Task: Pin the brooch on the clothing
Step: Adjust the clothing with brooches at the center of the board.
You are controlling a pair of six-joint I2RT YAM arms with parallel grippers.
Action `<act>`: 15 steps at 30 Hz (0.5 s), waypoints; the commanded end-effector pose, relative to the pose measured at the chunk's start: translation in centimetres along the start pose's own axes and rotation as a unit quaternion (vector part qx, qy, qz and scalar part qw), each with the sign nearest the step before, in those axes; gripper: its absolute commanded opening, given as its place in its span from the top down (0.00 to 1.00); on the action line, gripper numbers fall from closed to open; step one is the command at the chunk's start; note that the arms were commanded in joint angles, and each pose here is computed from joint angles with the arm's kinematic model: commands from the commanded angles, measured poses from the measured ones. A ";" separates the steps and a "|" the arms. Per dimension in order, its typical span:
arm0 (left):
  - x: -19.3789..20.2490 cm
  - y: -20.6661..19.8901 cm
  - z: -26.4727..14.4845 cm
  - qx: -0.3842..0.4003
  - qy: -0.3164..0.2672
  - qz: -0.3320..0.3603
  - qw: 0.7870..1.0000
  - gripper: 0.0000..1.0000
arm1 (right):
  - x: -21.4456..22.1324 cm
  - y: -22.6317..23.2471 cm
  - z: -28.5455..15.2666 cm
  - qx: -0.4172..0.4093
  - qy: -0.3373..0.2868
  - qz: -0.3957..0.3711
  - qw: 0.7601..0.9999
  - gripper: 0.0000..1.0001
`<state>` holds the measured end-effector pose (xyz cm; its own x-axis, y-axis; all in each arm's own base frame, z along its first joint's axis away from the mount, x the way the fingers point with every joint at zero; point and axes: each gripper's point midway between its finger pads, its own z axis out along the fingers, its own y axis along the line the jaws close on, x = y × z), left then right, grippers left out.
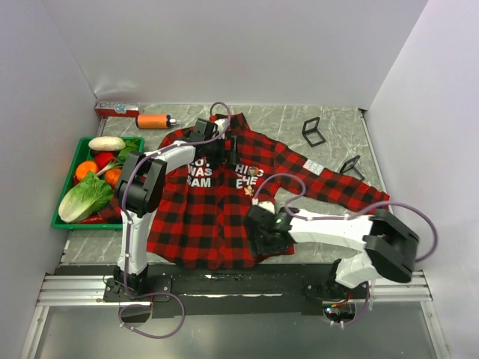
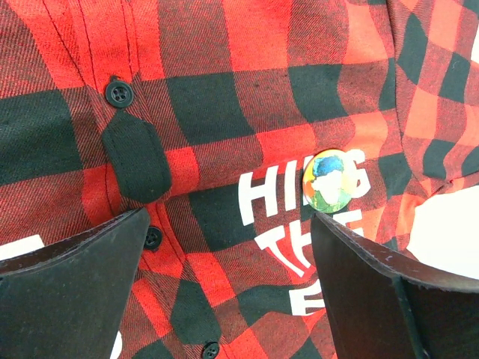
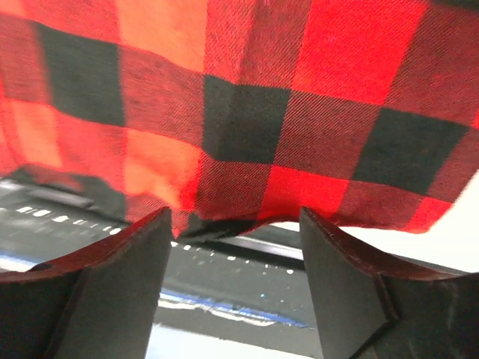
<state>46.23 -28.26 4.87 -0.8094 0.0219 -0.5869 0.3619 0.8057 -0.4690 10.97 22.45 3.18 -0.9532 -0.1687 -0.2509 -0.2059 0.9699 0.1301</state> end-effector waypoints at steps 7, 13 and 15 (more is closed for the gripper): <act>-0.7 1.0 -0.9 -0.024 -0.012 0.008 1.000 0.03 | 1.3 1.8 3.8 0.056 0.030 -0.018 0.998 0.51; -0.5 1.3 -0.6 -0.029 -0.004 0.006 1.000 0.04 | 3.8 1.9 2.6 0.062 0.060 -0.033 0.996 0.94; -0.3 1.6 -0.4 -0.034 0.000 0.005 0.999 0.03 | 4.6 2.4 1.5 0.046 0.071 -0.033 0.996 1.00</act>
<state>46.20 -28.22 4.76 -0.8076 0.0217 -0.5894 0.3626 0.8063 -0.4673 9.57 24.39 1.11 -0.9477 -0.2477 -0.2012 -0.2542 0.9671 0.0069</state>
